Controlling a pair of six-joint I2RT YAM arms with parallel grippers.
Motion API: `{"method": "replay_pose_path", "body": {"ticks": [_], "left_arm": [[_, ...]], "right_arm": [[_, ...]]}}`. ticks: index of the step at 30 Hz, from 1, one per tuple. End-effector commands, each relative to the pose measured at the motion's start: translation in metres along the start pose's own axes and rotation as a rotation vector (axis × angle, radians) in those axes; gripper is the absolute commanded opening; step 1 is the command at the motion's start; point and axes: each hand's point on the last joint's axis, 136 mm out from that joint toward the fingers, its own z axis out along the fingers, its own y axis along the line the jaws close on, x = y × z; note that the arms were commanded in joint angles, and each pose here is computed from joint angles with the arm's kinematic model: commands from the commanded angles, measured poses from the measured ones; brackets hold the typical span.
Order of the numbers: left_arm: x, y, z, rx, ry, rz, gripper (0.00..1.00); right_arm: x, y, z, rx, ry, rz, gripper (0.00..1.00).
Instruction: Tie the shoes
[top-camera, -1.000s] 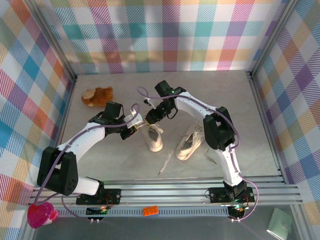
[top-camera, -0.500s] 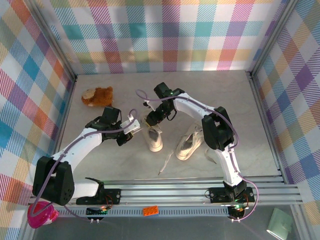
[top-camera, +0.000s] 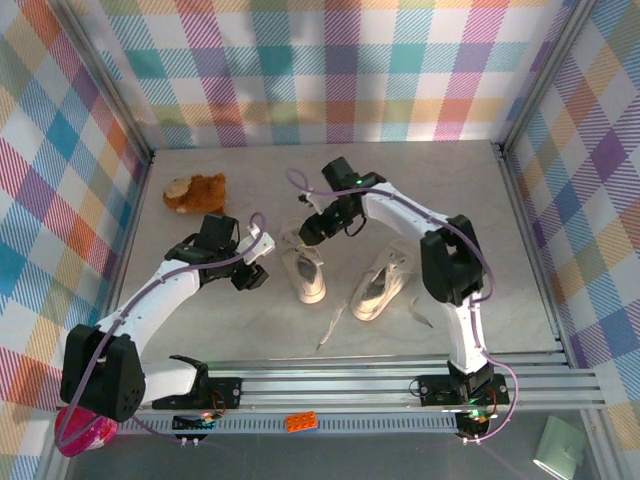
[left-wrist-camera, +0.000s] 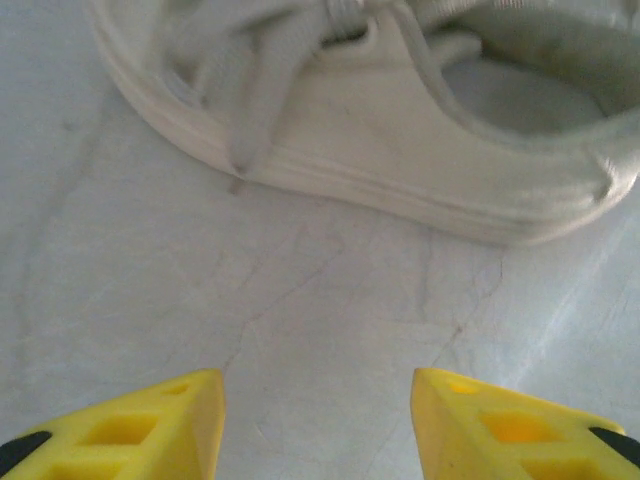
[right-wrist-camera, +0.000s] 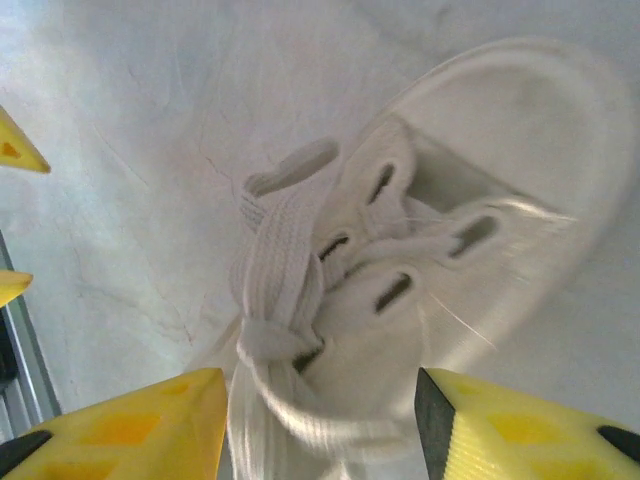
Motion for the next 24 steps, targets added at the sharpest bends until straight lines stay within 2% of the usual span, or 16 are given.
{"method": "replay_pose_path", "body": {"ticks": [1, 4, 7, 10, 13, 16, 21, 24], "left_arm": [[-0.036, 0.023, -0.029, -0.082, -0.135, -0.186, 0.55], [-0.047, 0.033, -0.041, -0.103, -0.170, -0.365, 0.57], [-0.054, 0.035, -0.043, -0.077, -0.184, -0.547, 0.58], [-0.055, 0.035, -0.035, -0.042, -0.179, -0.732, 0.52], [-0.047, 0.033, -0.016, -0.008, -0.148, -0.906, 0.51], [-0.046, 0.035, 0.000, 0.015, -0.139, -1.017, 0.54], [-0.054, 0.040, 0.022, 0.058, -0.155, -1.112, 0.54], [-0.061, 0.048, 0.031, 0.063, -0.206, -1.154, 0.55]], "right_arm": [[-0.012, 0.001, -0.049, 0.041, -0.105, 0.085, 0.55], [0.005, -0.001, -0.056, 0.056, -0.105, 0.153, 0.56], [0.029, 0.003, -0.045, 0.013, -0.079, 0.231, 0.56], [0.050, 0.007, -0.027, -0.065, -0.066, 0.309, 0.56], [0.058, 0.011, -0.017, -0.112, -0.066, 0.348, 0.56], [0.058, 0.014, -0.011, -0.137, -0.065, 0.349, 0.56], [0.058, 0.012, 0.002, -0.148, -0.041, 0.345, 0.56], [0.059, 0.008, 0.011, -0.149, -0.024, 0.352, 0.56]]}}
